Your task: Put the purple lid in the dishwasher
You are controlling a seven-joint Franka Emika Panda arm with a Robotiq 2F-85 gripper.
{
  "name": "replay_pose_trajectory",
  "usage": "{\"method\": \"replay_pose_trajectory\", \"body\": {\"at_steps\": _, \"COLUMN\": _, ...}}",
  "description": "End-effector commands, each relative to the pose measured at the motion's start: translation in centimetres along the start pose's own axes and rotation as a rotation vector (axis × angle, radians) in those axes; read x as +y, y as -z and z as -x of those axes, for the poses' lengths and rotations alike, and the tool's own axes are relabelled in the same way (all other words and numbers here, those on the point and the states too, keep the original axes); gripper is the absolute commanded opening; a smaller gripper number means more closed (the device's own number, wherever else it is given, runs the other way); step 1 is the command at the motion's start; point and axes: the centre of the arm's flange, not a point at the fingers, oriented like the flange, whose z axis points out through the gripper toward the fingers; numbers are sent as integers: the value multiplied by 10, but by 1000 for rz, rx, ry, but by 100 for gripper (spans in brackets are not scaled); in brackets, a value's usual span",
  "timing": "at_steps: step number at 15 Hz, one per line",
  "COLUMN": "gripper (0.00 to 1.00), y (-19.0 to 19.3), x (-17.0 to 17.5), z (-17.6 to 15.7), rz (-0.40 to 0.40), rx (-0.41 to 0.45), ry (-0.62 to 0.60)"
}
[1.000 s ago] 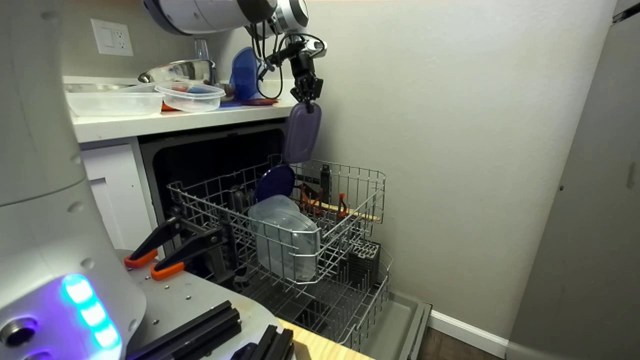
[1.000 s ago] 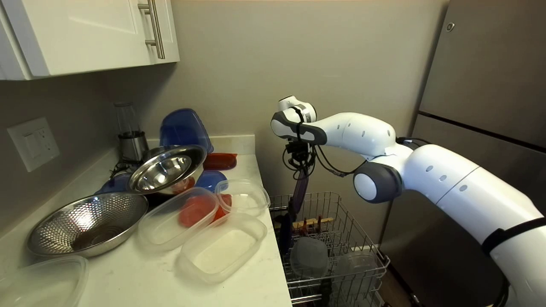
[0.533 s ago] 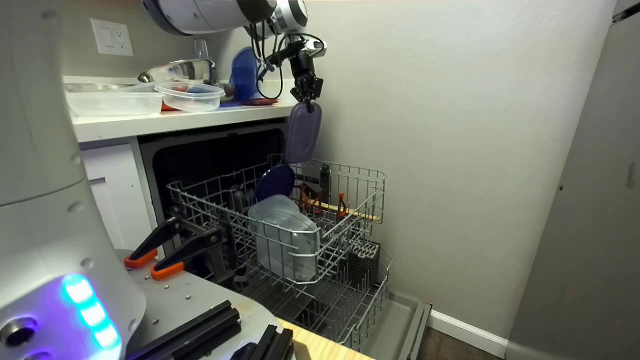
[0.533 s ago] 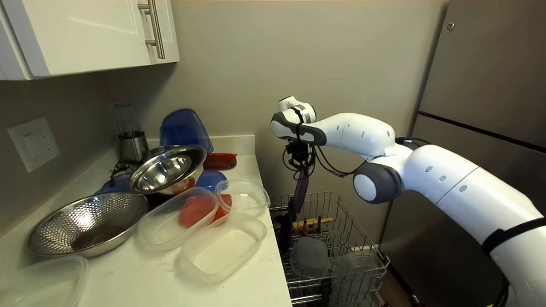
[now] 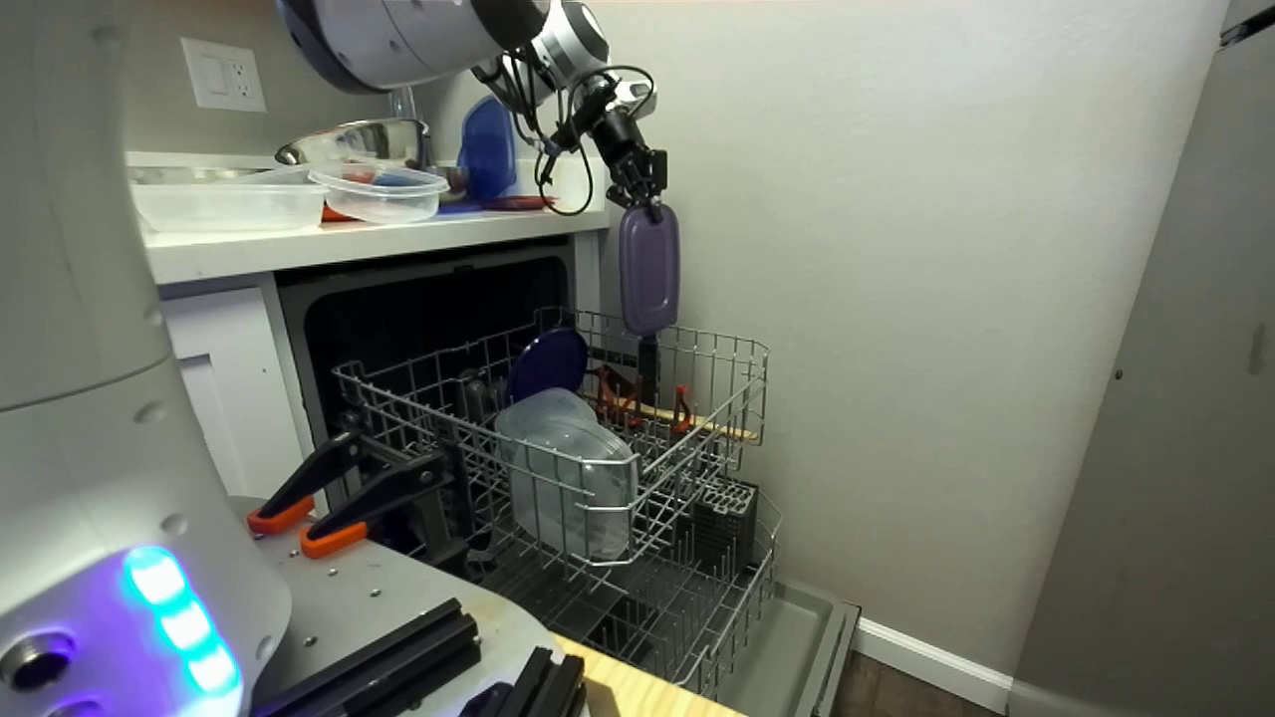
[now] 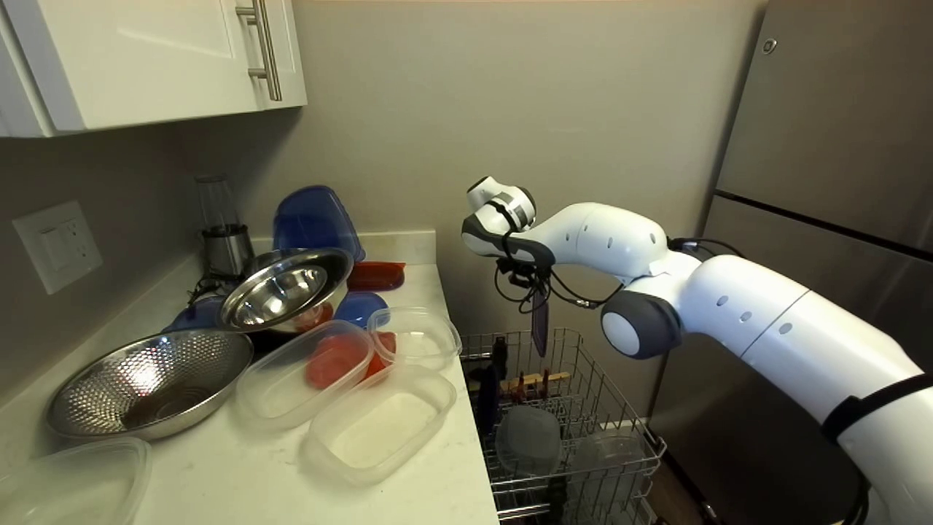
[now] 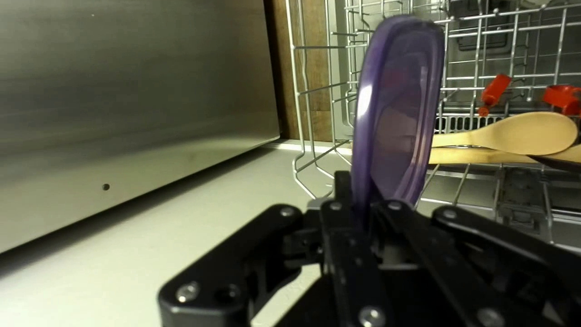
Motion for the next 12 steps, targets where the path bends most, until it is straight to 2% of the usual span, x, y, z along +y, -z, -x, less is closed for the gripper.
{"method": "replay_pose_trajectory", "body": {"at_steps": 1, "gripper": 6, "y": -18, "x": 3, "z": 12, "rz": 54, "rx": -15, "ry": 36}}
{"method": "replay_pose_trajectory", "body": {"at_steps": 8, "gripper": 6, "y": -70, "x": -4, "z": 22, "rz": 77, "rx": -121, "ry": 86}}
{"method": "replay_pose_trajectory", "body": {"at_steps": 12, "gripper": 6, "y": -94, "x": -19, "z": 22, "rz": 84, "rx": -100, "ry": 130}}
